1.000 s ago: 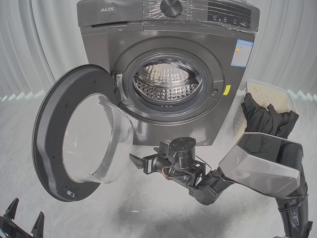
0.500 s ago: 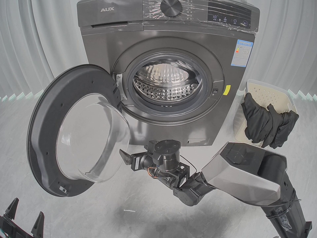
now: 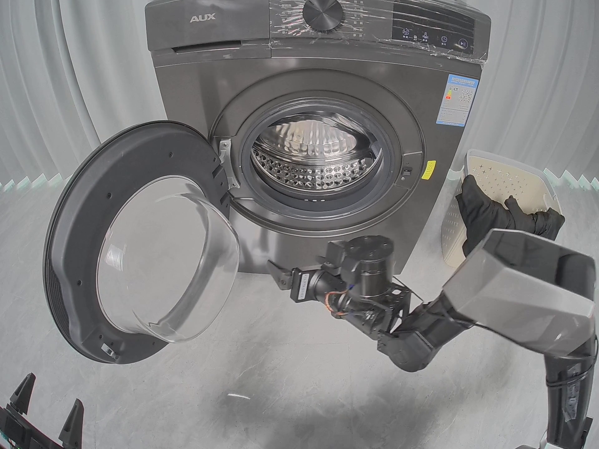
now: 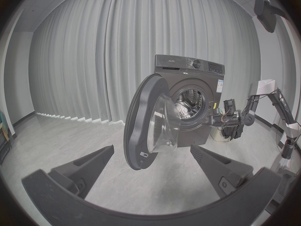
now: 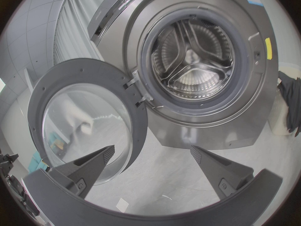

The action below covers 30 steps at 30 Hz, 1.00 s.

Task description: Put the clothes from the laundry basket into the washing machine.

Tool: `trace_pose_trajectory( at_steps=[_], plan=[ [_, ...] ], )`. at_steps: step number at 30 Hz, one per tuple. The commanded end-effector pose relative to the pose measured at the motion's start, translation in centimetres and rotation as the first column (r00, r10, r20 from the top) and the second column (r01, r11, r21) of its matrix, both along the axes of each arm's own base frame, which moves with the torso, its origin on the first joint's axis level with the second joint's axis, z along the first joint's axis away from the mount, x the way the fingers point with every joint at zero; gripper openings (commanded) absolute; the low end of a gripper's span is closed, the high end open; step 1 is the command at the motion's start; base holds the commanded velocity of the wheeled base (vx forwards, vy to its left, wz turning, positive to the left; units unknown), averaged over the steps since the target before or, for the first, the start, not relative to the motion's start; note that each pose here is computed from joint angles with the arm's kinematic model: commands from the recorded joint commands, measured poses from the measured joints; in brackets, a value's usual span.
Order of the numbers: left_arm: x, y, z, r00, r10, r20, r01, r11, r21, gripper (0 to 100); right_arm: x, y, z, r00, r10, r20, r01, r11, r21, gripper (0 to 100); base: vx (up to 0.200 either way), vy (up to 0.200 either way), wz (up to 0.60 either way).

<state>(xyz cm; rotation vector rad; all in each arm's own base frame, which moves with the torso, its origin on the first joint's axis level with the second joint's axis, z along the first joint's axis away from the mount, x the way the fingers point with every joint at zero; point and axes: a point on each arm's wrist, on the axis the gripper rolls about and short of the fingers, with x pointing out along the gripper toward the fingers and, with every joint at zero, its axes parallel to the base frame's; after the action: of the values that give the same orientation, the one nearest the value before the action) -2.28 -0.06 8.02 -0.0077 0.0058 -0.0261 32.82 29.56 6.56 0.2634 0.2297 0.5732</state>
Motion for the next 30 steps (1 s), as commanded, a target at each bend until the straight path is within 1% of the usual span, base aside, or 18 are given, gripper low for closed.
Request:
trace_pose_trajectory(
  at_steps=[1,2,3,4,6,7,8,9,10,13,15,16,17,18,22,23,24,30],
  plan=[
    [0.0,0.0,-0.5,1.0,0.0,0.0,0.0,1.0,0.003,100,-3.3,-7.8,6.9,0.994,-0.086,0.062,0.086,0.996,0.003,100,0.0,0.0,0.0],
    [0.0,0.0,-0.5,1.0,0.002,0.0,-0.002,1.0,0.003,100,-4.1,-9.1,7.4,0.993,-0.096,0.066,0.097,0.995,-0.009,100,0.0,0.0,0.0],
    [0.0,0.0,-0.5,1.0,0.0,0.0,0.0,1.0,0.003,100,-4.3,-9.4,7.5,0.993,-0.1,0.068,0.101,0.995,-0.012,100,0.0,0.0,0.0],
    [0.0,0.0,-0.5,1.0,0.0,0.0,0.0,1.0,0.0,100,-5.4,-11.4,8.2,0.989,-0.121,0.08,0.124,0.992,-0.031,100,0.0,0.0,0.0],
    [0.0,0.0,-0.5,1.0,0.0,0.0,0.0,1.0,0.0,100,-6.8,-13.4,8.9,0.986,-0.138,0.094,0.143,0.989,-0.038,100,0.0,0.0,0.0],
    [0.0,0.0,-0.5,1.0,-0.001,0.0,0.001,1.0,0.0,100,-7.6,-14.2,9.0,0.985,-0.146,0.096,0.15,0.988,-0.04,100,0.0,0.0,0.0],
    [0.0,0.0,-0.5,1.0,0.0,0.0,0.0,1.0,-0.002,100,-7.7,-14.4,9.0,0.985,-0.147,0.096,0.151,0.988,-0.04,100,0.0,0.0,0.0],
    [0.0,0.0,-0.5,1.0,-0.001,0.0,0.001,1.0,-0.002,100,-9.0,-15.8,8.9,0.982,-0.163,0.098,0.169,0.984,-0.049,100,0.0,0.0,0.0],
    [0.0,0.0,-0.5,1.0,-0.001,0.0,0.001,1.0,-0.002,100,-9.5,-16.3,8.9,0.98,-0.17,0.104,0.176,0.983,-0.055,100,0.0,0.0,0.0],
    [0.0,0.0,-0.5,1.0,0.002,0.0,-0.002,1.0,-0.002,100,-11.9,-19.1,9.0,0.966,-0.196,0.167,0.218,0.968,-0.124,100,0.0,0.0,0.0],
    [0.0,0.0,-0.5,1.0,0.0,0.0,0.0,1.0,-0.002,100,-13.0,-21.0,9.6,0.953,-0.207,0.223,0.244,0.958,-0.153,100,0.0,0.0,0.0],
    [0.0,0.0,-0.5,1.0,0.002,0.0,-0.002,1.0,-0.002,100,-13.1,-21.1,9.6,0.952,-0.206,0.227,0.244,0.957,-0.154,100,0.0,0.0,0.0],
    [0.0,0.0,-0.5,1.0,0.0,0.0,0.0,1.0,-0.002,100,-14.2,-22.8,9.6,0.948,-0.212,0.236,0.254,0.954,-0.162,100,0.0,0.0,0.0],
    [0.0,0.0,-0.5,1.0,0.0,0.0,0.0,1.0,-0.002,100,-14.9,-23.6,9.3,0.949,-0.217,0.228,0.258,0.951,-0.169,100,0.0,0.0,0.0],
    [0.0,0.0,-0.5,1.0,0.0,0.0,0.0,1.0,-0.002,100,-17.4,-25.0,8.0,0.951,-0.228,0.207,0.268,0.945,-0.19,100,0.0,0.0,0.0],
    [0.0,0.0,-0.5,1.0,0.0,0.0,0.0,1.0,-0.002,100,-17.4,-25.0,8.0,0.951,-0.228,0.207,0.268,0.945,-0.19,100,0.0,0.0,0.0],
    [0.0,0.0,-0.5,1.0,0.0,0.0,0.0,1.0,-0.002,100,-18.7,-25.5,7.6,0.95,-0.231,0.208,0.273,0.942,-0.198,100,0.0,0.0,0.0],
    [0.0,0.0,-0.5,1.0,0.0,0.0,0.0,1.0,-0.002,100,-21.0,-26.7,7.8,0.925,-0.277,0.26,0.329,0.927,-0.18,100,0.0,0.0,0.0]
  ],
)
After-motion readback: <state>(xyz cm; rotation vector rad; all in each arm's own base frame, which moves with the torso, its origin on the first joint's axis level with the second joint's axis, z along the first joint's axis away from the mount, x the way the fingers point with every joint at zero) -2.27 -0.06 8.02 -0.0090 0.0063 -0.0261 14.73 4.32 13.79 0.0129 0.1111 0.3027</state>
